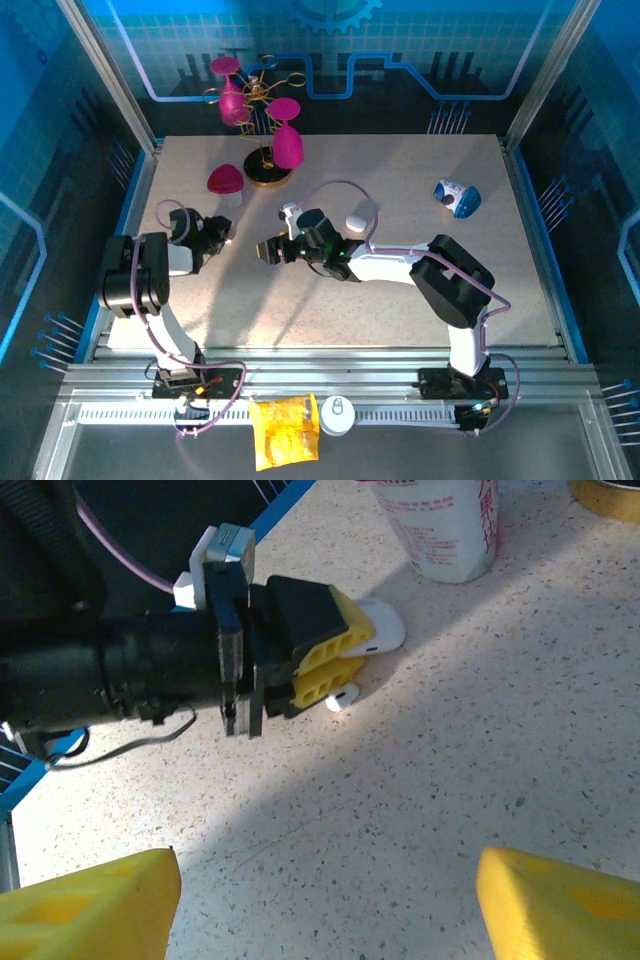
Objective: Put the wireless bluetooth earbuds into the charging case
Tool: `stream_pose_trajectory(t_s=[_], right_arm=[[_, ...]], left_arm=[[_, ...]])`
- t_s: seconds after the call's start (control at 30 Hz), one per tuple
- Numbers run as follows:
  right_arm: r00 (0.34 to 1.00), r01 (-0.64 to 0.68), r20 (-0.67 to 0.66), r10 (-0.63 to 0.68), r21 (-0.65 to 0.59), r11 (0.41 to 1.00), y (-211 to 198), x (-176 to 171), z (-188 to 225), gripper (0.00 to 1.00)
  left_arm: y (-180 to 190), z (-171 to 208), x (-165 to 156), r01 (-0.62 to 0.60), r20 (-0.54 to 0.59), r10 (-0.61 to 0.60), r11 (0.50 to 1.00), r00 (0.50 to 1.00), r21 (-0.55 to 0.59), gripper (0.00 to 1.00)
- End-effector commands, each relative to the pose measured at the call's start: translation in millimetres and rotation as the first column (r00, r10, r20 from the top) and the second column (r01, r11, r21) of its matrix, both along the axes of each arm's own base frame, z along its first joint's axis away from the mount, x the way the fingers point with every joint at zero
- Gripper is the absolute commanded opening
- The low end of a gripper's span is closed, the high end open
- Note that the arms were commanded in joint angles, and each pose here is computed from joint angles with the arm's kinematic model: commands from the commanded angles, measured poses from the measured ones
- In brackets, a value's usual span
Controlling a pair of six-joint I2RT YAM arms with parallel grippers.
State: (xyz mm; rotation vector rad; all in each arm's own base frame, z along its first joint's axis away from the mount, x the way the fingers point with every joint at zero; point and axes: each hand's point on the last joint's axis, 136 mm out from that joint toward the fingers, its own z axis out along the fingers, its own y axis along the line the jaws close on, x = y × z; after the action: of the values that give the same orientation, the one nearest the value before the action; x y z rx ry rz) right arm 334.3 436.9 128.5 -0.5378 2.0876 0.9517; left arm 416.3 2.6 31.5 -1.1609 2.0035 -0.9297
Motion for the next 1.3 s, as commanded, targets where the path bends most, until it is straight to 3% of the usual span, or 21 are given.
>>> stream_pose_trajectory(t_s=[0.0,0.3,0.63,0.97,1.27], right_arm=[[1.0,0.01,0.02,-0.011,0.043,0.999,-5,6,13,0.78],[0.999,0.036,0.02,-0.037,0.02,0.999,-20,12,9,0.78],[1.0,0.016,0.024,-0.014,-0.099,0.995,-2,7,-29,0.77],[1.0,0.002,-0.029,-0.01,-0.258,0.966,34,9,-78,0.56],[0.998,-0.039,-0.064,0.018,-0.354,0.935,53,13,-106,0.42]], left_arm=[[-28,-12,-24,0.036,-0.055,-0.039,0.998,0.998,-0.056,0.06],[-75,1,-42,0.127,-0.024,-0.128,0.991,0.991,-0.047,0.06],[-49,71,-47,0.12,0.042,-0.133,0.967,0.99,0.225,0.06],[-33,127,-65,0.073,0.143,-0.132,0.931,0.981,0.358,0.08],[-30,136,-72,0.069,0.162,-0.141,0.919,0.977,0.388,0.1]])
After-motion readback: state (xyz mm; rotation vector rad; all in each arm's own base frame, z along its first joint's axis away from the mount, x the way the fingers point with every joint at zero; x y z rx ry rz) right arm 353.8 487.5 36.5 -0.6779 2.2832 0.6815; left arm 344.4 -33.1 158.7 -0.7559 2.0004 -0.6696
